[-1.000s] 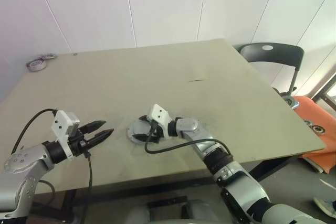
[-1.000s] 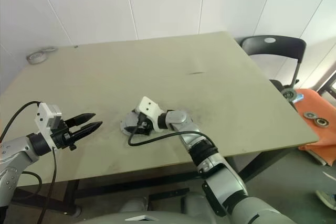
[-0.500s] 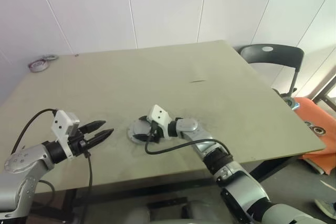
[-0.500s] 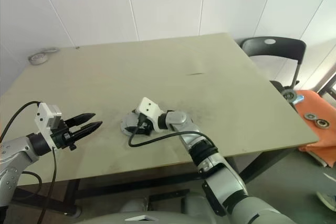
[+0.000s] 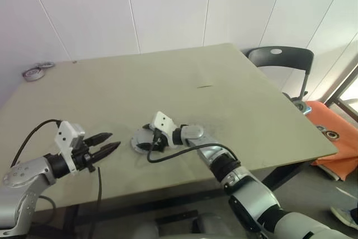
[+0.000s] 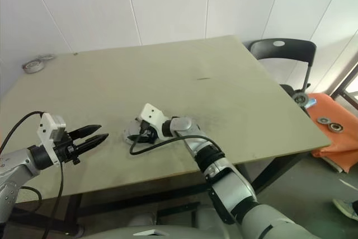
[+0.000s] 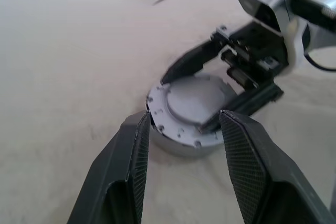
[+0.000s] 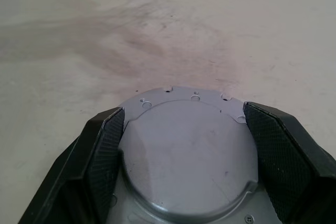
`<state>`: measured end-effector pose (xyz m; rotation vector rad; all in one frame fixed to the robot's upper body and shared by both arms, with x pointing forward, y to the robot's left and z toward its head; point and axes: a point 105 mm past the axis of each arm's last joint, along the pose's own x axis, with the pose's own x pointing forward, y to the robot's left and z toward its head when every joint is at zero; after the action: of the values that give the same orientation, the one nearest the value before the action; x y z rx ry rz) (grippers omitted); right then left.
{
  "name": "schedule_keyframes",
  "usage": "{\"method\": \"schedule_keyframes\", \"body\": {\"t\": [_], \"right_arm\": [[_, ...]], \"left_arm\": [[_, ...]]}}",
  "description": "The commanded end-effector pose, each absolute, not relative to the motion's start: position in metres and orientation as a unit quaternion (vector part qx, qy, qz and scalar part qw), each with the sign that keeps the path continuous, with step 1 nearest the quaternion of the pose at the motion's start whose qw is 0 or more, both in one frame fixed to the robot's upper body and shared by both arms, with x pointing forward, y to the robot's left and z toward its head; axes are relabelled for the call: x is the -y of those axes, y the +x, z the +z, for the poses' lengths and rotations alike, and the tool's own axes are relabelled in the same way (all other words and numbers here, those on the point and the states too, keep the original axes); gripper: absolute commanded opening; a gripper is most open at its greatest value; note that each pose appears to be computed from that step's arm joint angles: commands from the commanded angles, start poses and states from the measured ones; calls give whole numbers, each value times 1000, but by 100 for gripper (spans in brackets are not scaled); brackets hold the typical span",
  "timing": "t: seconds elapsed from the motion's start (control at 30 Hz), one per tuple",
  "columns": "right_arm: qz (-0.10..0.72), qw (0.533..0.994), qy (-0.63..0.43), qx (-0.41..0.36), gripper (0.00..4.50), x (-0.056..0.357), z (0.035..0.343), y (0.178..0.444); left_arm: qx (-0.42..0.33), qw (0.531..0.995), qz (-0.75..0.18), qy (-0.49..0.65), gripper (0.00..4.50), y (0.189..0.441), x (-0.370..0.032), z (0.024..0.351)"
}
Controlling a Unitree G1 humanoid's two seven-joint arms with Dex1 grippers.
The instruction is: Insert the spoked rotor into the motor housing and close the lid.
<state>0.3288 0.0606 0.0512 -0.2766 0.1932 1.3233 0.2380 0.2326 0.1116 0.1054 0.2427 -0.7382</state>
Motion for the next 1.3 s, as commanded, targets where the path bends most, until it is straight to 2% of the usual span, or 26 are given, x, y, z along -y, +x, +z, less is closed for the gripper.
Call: {"method": "schedule_keyframes", "body": {"t": [0.03,0.5,0.67,0.73,1.1,1.3], "right_arm": [[582,794,-147,-96,327,-57,48,340],[583,792,-147,-104,327,-59,43,340],[634,742,-190,-110,327,-50,26,322],[637,736,-201,-114,327,-47,22,321],[622,744,-221,-102,327,-52,21,327],[616,752,-198,-124,327,-55,18,328]], "left_arm": [[-96,924,-360,85,226,239,-236,126],[-90,930,-345,95,226,241,-244,132],[-89,930,-344,95,226,241,-243,133],[-89,930,-345,94,226,241,-242,133],[-86,931,-342,90,226,241,-240,132],[-90,932,-338,92,226,238,-243,131]]}}
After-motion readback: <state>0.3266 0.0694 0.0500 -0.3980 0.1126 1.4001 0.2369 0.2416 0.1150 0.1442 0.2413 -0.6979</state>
